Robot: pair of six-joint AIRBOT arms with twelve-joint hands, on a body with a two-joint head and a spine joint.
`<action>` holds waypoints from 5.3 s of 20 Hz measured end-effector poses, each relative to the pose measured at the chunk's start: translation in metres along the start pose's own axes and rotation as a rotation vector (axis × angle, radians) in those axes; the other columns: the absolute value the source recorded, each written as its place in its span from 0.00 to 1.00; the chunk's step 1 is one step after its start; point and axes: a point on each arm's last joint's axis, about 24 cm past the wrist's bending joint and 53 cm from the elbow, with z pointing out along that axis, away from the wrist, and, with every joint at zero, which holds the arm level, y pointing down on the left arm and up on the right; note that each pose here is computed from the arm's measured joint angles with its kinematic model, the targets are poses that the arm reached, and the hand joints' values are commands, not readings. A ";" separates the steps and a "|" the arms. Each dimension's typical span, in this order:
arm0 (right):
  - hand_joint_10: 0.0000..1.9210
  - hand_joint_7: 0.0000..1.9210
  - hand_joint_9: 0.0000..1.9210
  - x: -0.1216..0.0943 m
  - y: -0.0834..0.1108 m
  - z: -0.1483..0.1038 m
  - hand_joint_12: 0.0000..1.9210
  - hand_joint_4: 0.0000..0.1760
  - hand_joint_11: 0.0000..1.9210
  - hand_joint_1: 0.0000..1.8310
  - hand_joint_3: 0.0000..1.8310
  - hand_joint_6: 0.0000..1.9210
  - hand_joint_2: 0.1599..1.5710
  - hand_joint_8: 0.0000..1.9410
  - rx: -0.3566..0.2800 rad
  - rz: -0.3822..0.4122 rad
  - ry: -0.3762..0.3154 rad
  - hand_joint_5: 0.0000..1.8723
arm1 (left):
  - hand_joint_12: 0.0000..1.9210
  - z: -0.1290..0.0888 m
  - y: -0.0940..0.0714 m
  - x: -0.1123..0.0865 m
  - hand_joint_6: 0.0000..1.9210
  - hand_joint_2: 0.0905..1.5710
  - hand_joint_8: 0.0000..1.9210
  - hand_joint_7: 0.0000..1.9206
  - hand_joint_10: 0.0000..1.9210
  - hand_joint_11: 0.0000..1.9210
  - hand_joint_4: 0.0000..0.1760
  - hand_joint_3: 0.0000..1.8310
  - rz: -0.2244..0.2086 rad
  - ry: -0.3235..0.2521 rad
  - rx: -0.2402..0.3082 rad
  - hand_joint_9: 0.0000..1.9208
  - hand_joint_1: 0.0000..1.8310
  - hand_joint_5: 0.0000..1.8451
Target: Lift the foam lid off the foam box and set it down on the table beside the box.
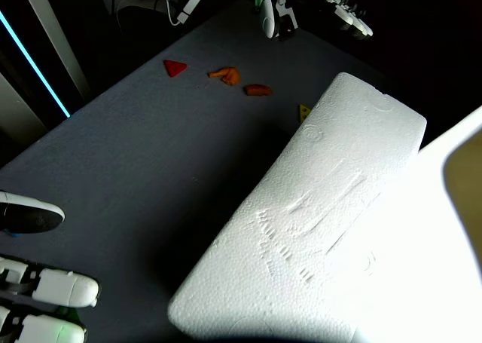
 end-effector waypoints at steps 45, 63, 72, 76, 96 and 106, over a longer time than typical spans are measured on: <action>0.00 0.00 0.00 0.030 -0.052 0.074 0.00 0.00 0.00 0.35 0.00 0.00 0.68 0.00 0.156 0.180 -0.033 0.00 | 0.00 0.058 0.070 0.022 0.00 0.67 0.00 0.00 0.00 0.00 0.11 0.00 -0.194 -0.048 -0.174 0.00 0.28 0.00; 0.00 0.00 0.00 0.046 -0.055 0.087 0.00 0.00 0.00 0.31 0.00 0.00 0.66 0.00 0.153 0.235 -0.025 0.00 | 0.02 0.076 0.081 0.034 0.00 0.66 0.00 0.00 0.00 0.03 0.00 0.00 -0.224 -0.043 -0.207 0.00 0.30 0.00; 0.00 0.00 0.00 0.048 -0.055 0.088 0.00 0.00 0.00 0.31 0.00 0.00 0.68 0.00 0.152 0.248 -0.024 0.00 | 0.21 0.077 0.088 0.038 0.00 0.64 0.00 0.00 0.00 0.00 0.07 0.00 -0.227 -0.034 -0.229 0.00 0.27 0.01; 0.00 0.02 0.00 0.049 -0.055 0.089 0.00 0.00 0.00 0.30 0.02 0.03 0.73 0.01 0.148 0.257 -0.023 0.07 | 0.54 0.079 0.087 0.040 0.01 0.73 0.01 0.06 0.02 0.00 0.00 0.00 -0.243 -0.038 -0.223 0.07 0.31 0.10; 0.14 0.08 0.00 0.044 -0.038 0.089 0.00 0.00 0.00 0.29 0.00 0.42 0.79 0.01 0.095 0.286 -0.060 0.00 | 0.58 0.079 0.062 0.028 0.01 0.76 0.00 0.05 0.03 0.00 0.00 0.00 -0.245 -0.061 -0.140 0.06 0.32 0.17; 0.56 0.03 0.00 0.023 -0.004 0.083 0.94 0.00 0.00 0.30 0.00 0.39 0.78 0.32 -0.005 0.273 -0.087 0.00 | 0.68 0.069 0.034 0.010 0.00 0.76 0.00 0.06 0.15 0.00 0.00 0.00 -0.230 -0.089 -0.053 0.00 0.31 0.17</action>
